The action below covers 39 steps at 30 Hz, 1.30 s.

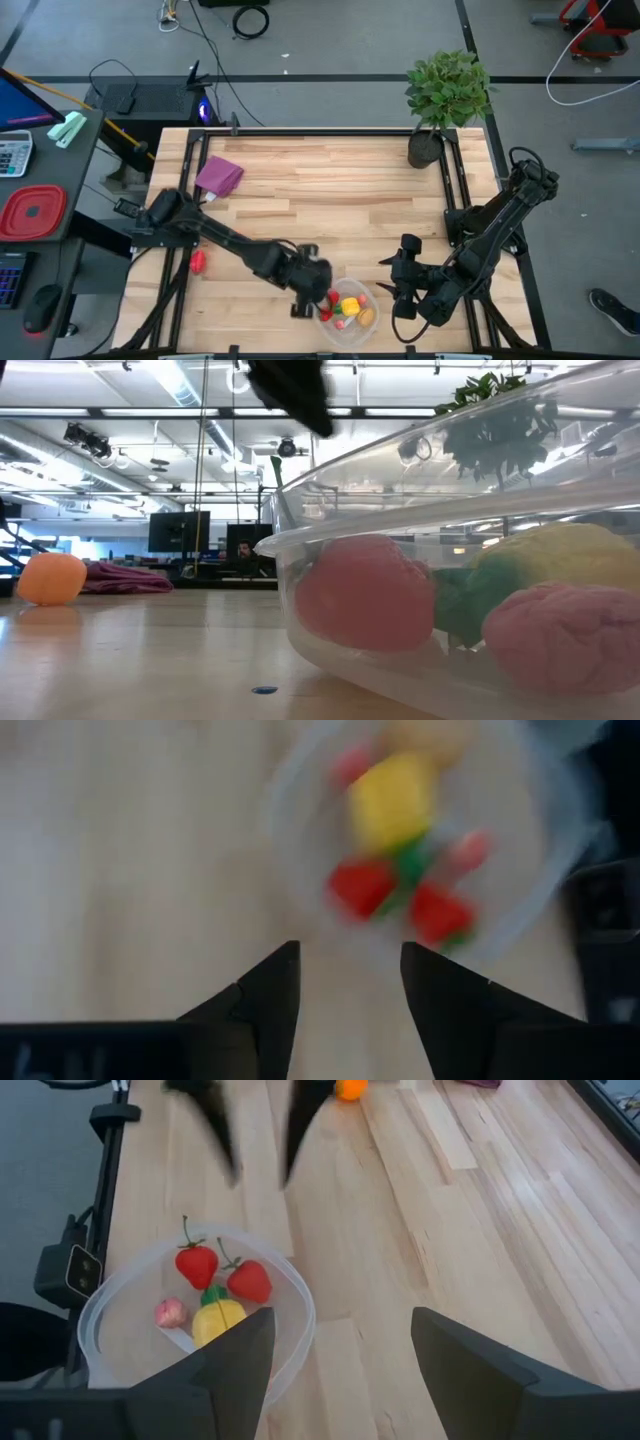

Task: Pick and placing Produce into tupperware
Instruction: Put the orange into the transparent bin

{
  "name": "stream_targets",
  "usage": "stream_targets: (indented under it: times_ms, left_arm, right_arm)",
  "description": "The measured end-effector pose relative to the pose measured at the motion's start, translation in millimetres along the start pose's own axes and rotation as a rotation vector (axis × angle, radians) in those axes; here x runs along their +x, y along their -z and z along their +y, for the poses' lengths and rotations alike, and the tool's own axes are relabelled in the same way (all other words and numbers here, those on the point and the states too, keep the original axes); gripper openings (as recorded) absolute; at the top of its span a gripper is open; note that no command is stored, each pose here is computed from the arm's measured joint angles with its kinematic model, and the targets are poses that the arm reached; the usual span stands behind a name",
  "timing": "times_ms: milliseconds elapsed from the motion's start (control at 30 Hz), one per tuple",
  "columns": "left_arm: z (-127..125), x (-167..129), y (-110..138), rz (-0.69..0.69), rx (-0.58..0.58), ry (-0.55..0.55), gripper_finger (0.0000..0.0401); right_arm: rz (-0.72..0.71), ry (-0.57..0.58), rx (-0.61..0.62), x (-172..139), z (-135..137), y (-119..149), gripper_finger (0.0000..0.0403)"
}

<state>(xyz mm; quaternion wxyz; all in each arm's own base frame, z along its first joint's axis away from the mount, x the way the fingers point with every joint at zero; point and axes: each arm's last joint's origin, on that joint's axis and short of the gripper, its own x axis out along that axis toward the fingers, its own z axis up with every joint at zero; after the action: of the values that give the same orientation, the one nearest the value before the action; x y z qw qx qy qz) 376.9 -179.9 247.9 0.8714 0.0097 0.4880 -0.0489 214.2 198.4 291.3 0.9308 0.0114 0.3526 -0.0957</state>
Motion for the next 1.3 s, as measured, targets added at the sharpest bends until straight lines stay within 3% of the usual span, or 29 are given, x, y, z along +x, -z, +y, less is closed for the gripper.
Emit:
stream_targets:
  times_ms: [267,333,433,533,667,867,1067,1300]
  left_arm:
    - [43.7,-54.5,25.9,0.541,-0.225,-0.391,0.0227]
    - [47.1,-52.5,29.6,0.576,-0.212,-0.381,0.0241]
    - [45.7,-48.2,37.6,0.656,-0.092,-0.278,0.0256]
    - [46.5,-33.7,55.6,0.768,-0.021,-0.264,0.026]
    - [51.6,-16.3,87.1,0.929,-0.073,-0.268,0.026]
    - [58.6,-1.4,122.6,1.056,-0.201,-0.388,0.0249]
    - [60.7,0.9,131.6,1.097,-0.139,-0.384,0.0239]
    - [60.7,1.5,132.0,1.088,-0.164,-0.403,0.0238]
  right_arm:
    - [-0.003,0.001,0.005,0.2,-0.5,-0.7,0.0246]
    - [-0.002,0.002,0.007,0.6,-1.0,-1.2,0.0246]
    - [-0.001,0.002,0.007,0.6,-1.0,-1.1,0.0246]
    - [0.001,-0.002,0.006,0.4,-0.7,-0.9,0.0246]
    - [0.018,-0.018,0.01,0.1,-0.2,-0.2,0.0246]
    - [0.025,-0.023,0.011,0.0,-0.2,0.0,0.0246]
    - [0.02,-0.018,0.008,0.2,-0.5,-0.3,0.0246]
    - [0.019,-0.016,0.007,0.3,-0.6,-0.4,0.0246]
